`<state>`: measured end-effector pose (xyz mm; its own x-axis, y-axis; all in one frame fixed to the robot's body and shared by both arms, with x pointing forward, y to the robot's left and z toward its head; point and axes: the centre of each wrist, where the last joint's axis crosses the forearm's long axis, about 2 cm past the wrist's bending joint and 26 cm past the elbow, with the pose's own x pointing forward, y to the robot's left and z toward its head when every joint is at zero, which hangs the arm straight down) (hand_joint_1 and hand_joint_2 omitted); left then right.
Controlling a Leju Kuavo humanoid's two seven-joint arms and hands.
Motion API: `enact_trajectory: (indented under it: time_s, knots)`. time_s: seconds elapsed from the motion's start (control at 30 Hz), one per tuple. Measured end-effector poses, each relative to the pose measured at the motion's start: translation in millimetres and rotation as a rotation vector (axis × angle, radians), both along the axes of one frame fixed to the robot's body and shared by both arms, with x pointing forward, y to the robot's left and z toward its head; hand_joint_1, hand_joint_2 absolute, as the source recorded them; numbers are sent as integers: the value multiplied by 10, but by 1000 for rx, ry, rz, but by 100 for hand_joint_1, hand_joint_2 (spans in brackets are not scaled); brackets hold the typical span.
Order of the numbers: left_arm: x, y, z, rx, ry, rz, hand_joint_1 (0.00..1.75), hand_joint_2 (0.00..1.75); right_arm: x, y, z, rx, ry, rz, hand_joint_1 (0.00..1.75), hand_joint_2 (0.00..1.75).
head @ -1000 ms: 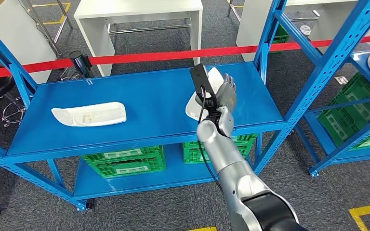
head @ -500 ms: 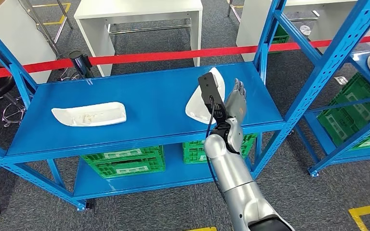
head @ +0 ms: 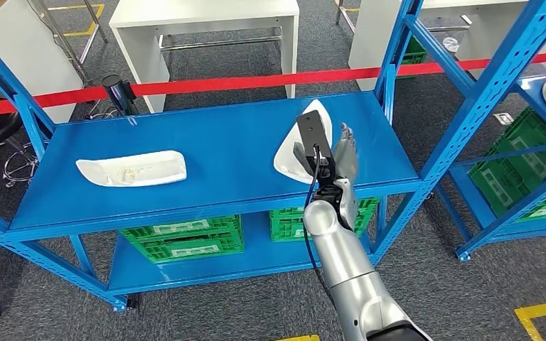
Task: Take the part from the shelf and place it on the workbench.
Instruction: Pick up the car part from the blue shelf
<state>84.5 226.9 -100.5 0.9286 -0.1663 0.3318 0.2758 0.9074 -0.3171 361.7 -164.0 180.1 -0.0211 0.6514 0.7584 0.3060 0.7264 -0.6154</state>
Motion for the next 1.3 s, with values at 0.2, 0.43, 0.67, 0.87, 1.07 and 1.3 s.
enact_trajectory:
  time_s: [0.2,0.43,0.67,0.87,1.07,1.3]
  knots:
    - [-9,4,-2,2,2,-5,0,0,-41,-32,-78,56,7,-4,0,175]
    - [-26,13,-7,7,4,-16,0,0,-134,-97,-258,100,38,-22,0,175]
    - [-40,21,-10,10,7,-22,0,0,-192,-155,-380,114,69,-45,0,175]
    - [-55,29,-14,12,8,-23,0,0,-220,-182,-427,116,81,-56,0,175]
    - [-63,30,-16,13,9,-24,0,0,-247,-195,-464,115,87,-60,0,175]
    - [-83,35,-20,13,10,-22,0,0,-227,-215,-445,97,64,-59,0,175]
